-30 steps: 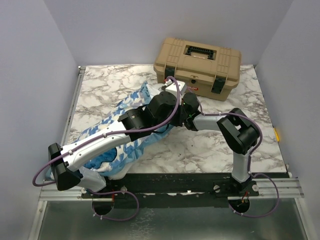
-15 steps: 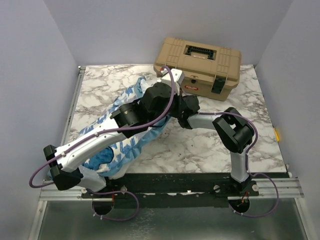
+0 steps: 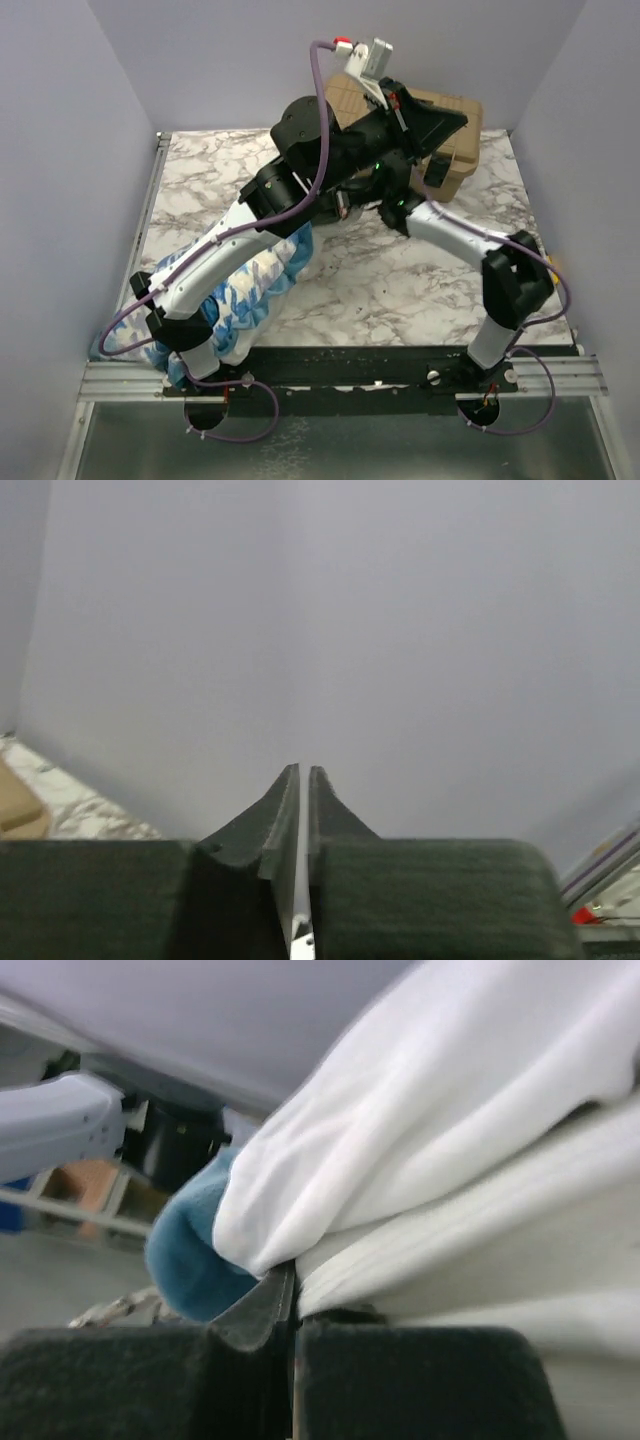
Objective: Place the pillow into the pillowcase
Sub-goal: Stuff the pillow into the pillowcase.
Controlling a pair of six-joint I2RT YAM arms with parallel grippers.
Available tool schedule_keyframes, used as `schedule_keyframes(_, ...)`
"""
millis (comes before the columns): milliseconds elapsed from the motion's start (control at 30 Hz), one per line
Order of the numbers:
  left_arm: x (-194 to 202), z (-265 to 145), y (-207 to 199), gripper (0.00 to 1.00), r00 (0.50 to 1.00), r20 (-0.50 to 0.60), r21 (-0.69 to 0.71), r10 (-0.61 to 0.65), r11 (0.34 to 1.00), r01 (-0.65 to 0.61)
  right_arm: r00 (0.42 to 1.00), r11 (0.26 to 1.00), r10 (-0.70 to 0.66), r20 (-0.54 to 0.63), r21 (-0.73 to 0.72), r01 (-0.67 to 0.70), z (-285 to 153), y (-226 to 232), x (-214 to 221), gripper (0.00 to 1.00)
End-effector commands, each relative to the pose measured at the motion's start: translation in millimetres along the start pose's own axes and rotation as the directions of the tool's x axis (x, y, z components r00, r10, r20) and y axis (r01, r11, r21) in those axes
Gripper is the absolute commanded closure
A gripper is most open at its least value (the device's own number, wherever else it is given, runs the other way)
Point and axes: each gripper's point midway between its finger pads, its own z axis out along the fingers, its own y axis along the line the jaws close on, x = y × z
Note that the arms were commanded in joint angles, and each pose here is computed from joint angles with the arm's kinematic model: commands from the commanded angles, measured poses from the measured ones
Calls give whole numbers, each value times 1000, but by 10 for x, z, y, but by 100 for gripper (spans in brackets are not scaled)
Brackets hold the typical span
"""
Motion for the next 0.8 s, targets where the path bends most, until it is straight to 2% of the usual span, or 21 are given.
schedule_keyframes(0, -198, 84, 108, 75, 996, 46, 10, -80, 997, 79, 987, 912, -159, 15, 384, 141, -256, -51, -146, 100)
schedule_keyframes(33, -223, 38, 331, 59, 994, 60, -64, -96, 993, 100, 991, 867, -134, 21, 487, 107, -358, -231, -149, 97)
schedule_keyframes(67, -248, -50, 561, 47, 991, 76, -143, -110, 983, 120, 995, 828, -96, 30, 558, 63, -468, -378, -112, 91)
schedule_keyframes(133, -134, -347, 1164, 32, 990, 86, -358, -111, 924, 135, 994, 753, -63, 90, 658, -12, -674, -543, -61, 76)
schedule_keyframes(167, -235, -557, 1315, 28, 990, 116, -437, -83, 891, 126, 991, 731, -73, 110, 682, -22, -738, -548, -35, 67)
schedule_keyframes(233, -116, -1044, 1712, 18, 996, 92, -630, -11, 773, 67, 986, 685, -86, 141, 727, -43, -857, -542, 34, 51)
schedule_keyframes(333, -146, -1727, 2030, 8, 995, 64, -806, 77, 591, 6, 986, 594, -101, 136, 803, -50, -1064, -480, 129, 29)
schedule_keyframes(433, 51, -2149, 2295, 5, 996, -51, -889, 74, 452, -79, 980, 523, -153, 130, 852, -32, -1242, -327, 124, 15)
schedule_keyframes(500, 254, -2316, 2474, 2, 993, -115, -912, 19, 394, -113, 975, 475, -168, 148, 879, -52, -1411, -282, 62, 11)
schedule_keyframes(567, 498, -2359, 2636, 2, 985, -157, -912, -70, 392, -118, 975, 448, -147, 169, 890, -87, -1606, -330, -6, 11)
schedule_keyframes(667, 883, -2300, 2815, 1, 957, -180, -898, -228, 435, -65, 966, 423, -135, 221, 894, -146, -1941, -472, -123, 10)
schedule_keyframes(767, 1148, -2200, 2988, 1, 933, -209, -883, -293, 468, -50, 960, 421, -109, 259, 886, -192, -2216, -698, -217, 10)
